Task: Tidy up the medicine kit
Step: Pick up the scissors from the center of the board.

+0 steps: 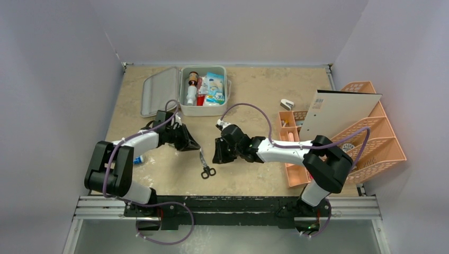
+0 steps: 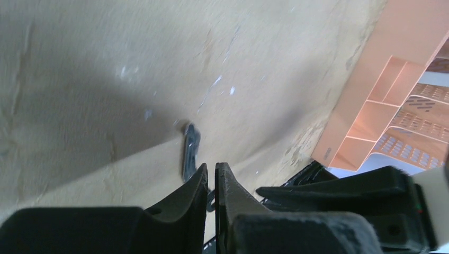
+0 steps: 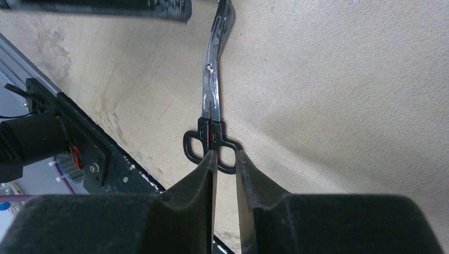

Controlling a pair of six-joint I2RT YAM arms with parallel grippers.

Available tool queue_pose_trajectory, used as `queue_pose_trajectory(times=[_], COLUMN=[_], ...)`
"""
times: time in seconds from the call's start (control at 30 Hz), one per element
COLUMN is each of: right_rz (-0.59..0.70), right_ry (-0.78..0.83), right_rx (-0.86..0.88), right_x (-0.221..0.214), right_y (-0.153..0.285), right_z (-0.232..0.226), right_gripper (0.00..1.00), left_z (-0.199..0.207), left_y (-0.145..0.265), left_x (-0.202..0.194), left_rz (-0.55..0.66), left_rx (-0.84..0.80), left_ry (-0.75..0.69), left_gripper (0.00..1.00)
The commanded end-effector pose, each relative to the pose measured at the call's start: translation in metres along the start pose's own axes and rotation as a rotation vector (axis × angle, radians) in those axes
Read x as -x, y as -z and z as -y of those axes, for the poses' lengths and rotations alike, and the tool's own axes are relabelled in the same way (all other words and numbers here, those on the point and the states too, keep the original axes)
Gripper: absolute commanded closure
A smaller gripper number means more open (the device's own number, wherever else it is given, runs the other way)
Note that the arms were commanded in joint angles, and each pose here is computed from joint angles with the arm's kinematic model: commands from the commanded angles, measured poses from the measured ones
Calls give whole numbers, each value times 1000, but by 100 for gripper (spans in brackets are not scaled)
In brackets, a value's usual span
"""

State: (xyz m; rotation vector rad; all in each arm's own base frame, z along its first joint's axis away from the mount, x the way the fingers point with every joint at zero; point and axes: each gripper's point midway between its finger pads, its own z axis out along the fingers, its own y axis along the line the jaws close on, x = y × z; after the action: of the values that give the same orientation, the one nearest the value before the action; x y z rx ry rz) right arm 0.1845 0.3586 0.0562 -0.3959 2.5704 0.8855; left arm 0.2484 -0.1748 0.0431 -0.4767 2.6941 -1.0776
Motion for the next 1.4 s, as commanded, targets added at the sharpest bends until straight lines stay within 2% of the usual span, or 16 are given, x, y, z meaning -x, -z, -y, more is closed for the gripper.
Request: queue_pose_trajectory(times=[0.0, 0.23, 0.53, 0.87, 1.37], right_rz=[-17, -27, -38, -82, -146], right_ry=[27, 43, 42, 15, -23], right_rx=[32, 32, 8, 5, 13], right_x=[0, -2, -6, -19, -37], right_y=[2, 2, 0, -4, -16], right_z=[-9, -7, -1, 4, 2], right_gripper=[78, 71, 59, 60, 65], left_z=[27, 25, 2, -16, -16], left_y=[-1, -14, -28, -31, -33], left_x=[32, 36, 31, 27, 24], left_rz=[76, 38, 5, -11, -26], left_rx=[-52, -61, 19, 94, 92], left_ry=[-100, -113, -93, -90, -88], left_gripper=[94, 100, 100, 100, 100])
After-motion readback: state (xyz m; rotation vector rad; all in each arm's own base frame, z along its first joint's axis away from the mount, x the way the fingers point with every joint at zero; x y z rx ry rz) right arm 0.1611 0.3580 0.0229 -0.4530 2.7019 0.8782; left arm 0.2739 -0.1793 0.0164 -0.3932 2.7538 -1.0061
